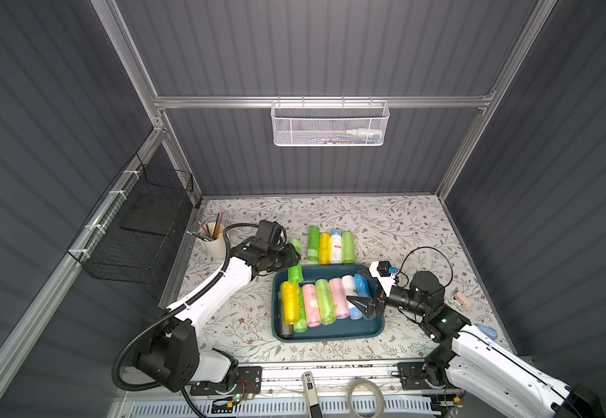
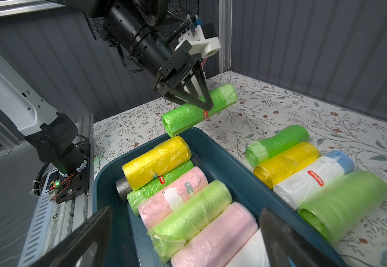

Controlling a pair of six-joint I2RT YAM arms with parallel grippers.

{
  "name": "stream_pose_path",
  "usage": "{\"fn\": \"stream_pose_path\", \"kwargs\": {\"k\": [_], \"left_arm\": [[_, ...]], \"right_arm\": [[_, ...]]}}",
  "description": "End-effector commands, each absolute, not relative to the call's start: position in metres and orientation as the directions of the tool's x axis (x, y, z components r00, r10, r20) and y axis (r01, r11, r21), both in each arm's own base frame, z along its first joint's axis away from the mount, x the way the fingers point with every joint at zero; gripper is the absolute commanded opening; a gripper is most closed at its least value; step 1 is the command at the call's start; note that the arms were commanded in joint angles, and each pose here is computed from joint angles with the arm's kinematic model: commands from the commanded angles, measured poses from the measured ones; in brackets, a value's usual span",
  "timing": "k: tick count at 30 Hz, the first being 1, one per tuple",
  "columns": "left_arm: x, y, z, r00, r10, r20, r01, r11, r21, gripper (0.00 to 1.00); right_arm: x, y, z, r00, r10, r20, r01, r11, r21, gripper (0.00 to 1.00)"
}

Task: Put the roll of trash bags into the storage box
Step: Pick up the roll of trash bags from the center of the board, then place the roll of trash bags in the storage box.

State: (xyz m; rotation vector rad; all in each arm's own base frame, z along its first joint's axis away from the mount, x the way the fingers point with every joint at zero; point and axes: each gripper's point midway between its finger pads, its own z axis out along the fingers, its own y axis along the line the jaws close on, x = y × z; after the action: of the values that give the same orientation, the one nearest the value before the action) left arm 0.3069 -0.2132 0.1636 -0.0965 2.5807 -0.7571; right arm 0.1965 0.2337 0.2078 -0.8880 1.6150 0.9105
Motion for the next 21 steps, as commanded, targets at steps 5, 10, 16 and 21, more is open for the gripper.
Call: {"fn": "stream_pose_path", "kwargs": {"k": [5, 10, 16, 21], "left_arm": [[0.277, -0.218, 0.171, -0.892, -0.219, -0.397, 0.043, 0.831, -0.555, 0.43], [0.261, -0.231, 0.171, -0.887, -0.208, -0.412, 0.055, 0.838, -0.542, 0.43], [0.246, -0.235, 0.162, -0.882, -0.215, -0.419, 0.04, 0.852, -0.522, 0.43], [0.234, -0.242, 0.149, -0.885, -0.199, -0.42, 0.04, 0.868, -0.496, 0.43]], "right_arm": [[0.194, 0.237, 0.216, -0.174, -0.099, -0.98, -0.901, 0.418, 0.118, 0.99], [0.194, 0.237, 0.217, -0.169, -0.097, -0.981, -0.901, 0.419, 0.114, 0.99], [0.194, 0.237, 0.217, -0.17, -0.096, -0.981, -0.901, 0.418, 0.116, 0.99], [0.194, 0.238, 0.217, -0.172, -0.097, -0.98, -0.901, 0.417, 0.117, 0.99]]}}
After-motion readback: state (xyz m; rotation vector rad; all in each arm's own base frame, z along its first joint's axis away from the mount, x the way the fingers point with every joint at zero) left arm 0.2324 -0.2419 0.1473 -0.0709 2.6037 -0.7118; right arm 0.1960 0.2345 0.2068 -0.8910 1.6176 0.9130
